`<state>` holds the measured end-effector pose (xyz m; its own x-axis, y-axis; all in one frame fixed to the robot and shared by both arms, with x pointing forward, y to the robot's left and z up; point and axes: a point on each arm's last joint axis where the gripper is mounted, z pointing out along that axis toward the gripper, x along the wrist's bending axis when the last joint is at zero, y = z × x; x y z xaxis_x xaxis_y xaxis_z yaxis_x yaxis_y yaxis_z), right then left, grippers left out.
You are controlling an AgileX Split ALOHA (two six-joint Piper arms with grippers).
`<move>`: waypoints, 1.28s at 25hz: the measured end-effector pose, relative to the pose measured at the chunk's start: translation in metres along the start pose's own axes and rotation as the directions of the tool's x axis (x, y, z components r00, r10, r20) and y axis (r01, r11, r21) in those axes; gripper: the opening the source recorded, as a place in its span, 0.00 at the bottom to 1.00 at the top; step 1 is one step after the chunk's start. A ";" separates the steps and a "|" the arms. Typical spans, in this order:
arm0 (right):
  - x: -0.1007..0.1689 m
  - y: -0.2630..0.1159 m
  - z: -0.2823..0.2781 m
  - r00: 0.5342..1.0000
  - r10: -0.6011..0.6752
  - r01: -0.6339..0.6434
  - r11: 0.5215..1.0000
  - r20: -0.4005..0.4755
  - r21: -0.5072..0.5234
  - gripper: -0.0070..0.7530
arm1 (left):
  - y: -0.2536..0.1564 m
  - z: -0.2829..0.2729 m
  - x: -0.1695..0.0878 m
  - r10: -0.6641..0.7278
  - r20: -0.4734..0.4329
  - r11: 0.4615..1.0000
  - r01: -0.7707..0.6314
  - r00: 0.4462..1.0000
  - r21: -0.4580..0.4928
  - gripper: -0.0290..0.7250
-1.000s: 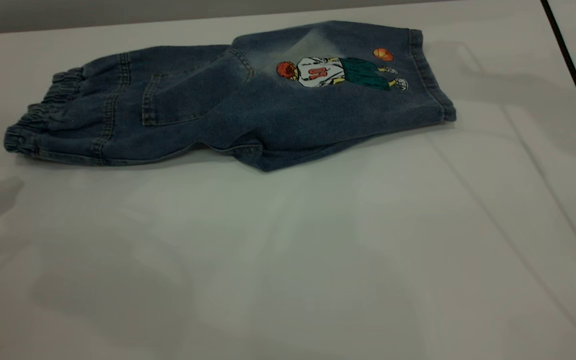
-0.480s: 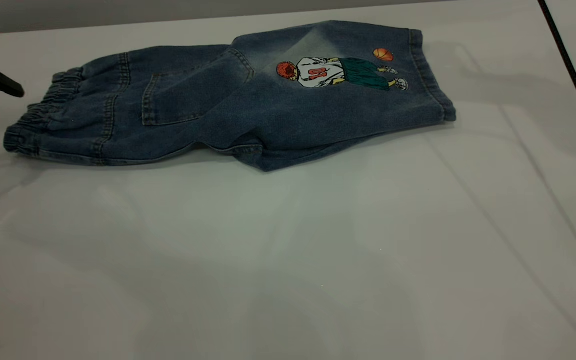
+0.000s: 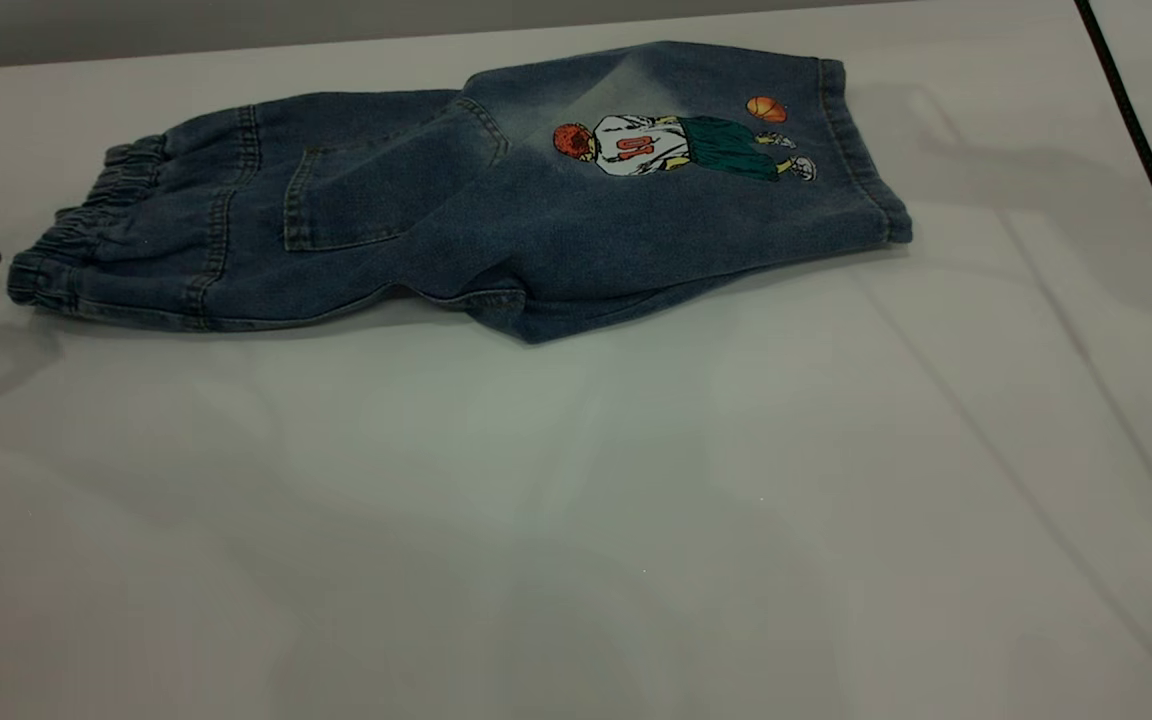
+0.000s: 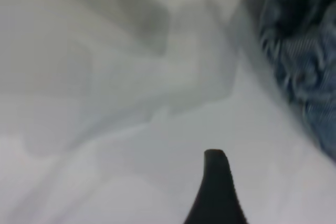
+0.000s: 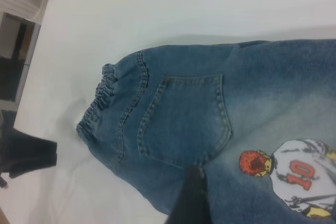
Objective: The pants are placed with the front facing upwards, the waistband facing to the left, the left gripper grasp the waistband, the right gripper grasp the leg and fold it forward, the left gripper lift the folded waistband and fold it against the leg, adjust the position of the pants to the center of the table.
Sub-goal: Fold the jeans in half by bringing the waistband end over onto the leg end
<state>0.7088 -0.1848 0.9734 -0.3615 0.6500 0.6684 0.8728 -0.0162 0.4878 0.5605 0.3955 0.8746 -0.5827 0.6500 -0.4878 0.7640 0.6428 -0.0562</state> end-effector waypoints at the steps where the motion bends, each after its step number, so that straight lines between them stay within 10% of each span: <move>1: 0.000 0.000 0.000 1.000 0.000 0.000 1.000 0.001 -0.001 0.75 | 0.001 0.000 0.000 0.001 0.003 1.000 -0.001 1.000 -0.016 0.68; 32: 0.001 0.000 0.001 1.000 0.008 -0.008 1.000 -0.017 -0.007 0.75 | 0.012 0.043 0.010 -0.052 0.133 0.998 0.055 0.990 -0.023 0.66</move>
<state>0.7091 -0.1838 0.9740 -0.3598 0.6365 0.6822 0.8735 -0.0273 0.4861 0.5763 0.3922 0.8318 -0.5796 0.5560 -0.5958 0.7239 0.6871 -0.0629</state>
